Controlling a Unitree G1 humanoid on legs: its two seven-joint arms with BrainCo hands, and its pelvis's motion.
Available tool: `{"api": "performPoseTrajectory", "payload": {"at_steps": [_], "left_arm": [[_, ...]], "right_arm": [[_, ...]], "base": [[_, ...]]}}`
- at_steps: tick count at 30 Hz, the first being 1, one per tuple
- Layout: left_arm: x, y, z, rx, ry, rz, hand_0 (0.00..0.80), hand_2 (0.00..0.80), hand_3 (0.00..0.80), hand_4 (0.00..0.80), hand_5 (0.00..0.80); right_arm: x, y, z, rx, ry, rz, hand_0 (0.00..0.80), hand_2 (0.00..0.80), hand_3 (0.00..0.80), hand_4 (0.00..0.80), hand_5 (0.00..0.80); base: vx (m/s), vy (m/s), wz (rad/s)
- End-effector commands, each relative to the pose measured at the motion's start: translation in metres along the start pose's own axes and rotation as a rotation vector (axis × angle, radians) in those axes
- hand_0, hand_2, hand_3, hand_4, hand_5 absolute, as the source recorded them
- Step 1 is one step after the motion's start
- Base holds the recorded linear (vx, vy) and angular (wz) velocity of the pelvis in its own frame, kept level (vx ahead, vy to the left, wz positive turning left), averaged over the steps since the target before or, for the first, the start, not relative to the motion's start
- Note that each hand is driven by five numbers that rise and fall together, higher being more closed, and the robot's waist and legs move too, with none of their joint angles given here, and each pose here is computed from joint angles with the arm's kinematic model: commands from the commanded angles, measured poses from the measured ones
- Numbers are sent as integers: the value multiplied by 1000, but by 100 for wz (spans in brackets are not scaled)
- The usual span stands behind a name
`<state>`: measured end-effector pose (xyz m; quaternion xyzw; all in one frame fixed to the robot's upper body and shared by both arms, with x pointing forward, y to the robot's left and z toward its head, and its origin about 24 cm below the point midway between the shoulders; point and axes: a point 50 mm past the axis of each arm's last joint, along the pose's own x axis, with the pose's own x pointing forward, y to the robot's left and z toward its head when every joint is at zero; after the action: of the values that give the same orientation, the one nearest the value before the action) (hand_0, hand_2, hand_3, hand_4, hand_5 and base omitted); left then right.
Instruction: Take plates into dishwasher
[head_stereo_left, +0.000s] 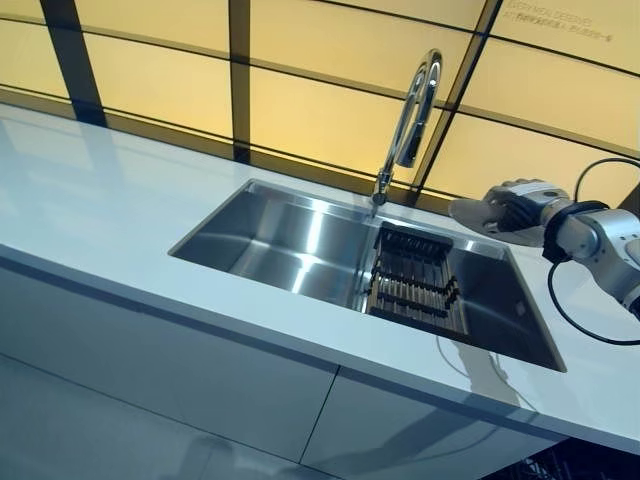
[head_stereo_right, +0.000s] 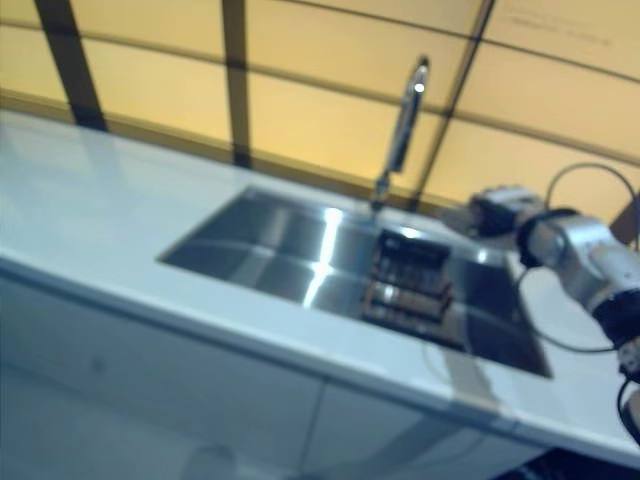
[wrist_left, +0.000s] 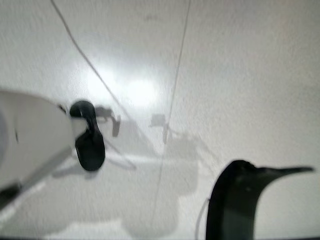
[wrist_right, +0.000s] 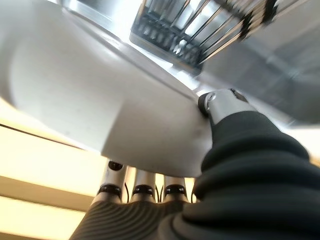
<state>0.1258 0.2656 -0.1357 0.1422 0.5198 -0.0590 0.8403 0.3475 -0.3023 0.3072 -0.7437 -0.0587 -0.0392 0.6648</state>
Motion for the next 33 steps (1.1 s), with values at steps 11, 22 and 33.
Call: {"api": "performPoseTrajectory", "payload": {"at_steps": [11,22,33], "left_arm": [[-2,6,-10,-68,11,27,0,0,0,0,0],[-3,7,-16,-179,2,66,0,0,0,0,0],[-2,22,0,-93,3,120,0,0,0,0,0]], "right_arm": [[-58,-31,-100,263,421,-205,800,800,800,800,800],[-100,-31,-136,421,507,-289,800,800,800,800,800],[-134,25,-156,600,589,-248,800,800,800,800,800]], "base": [[8,2,-14],[-22,37,-23],[-148,76,-38]]}}
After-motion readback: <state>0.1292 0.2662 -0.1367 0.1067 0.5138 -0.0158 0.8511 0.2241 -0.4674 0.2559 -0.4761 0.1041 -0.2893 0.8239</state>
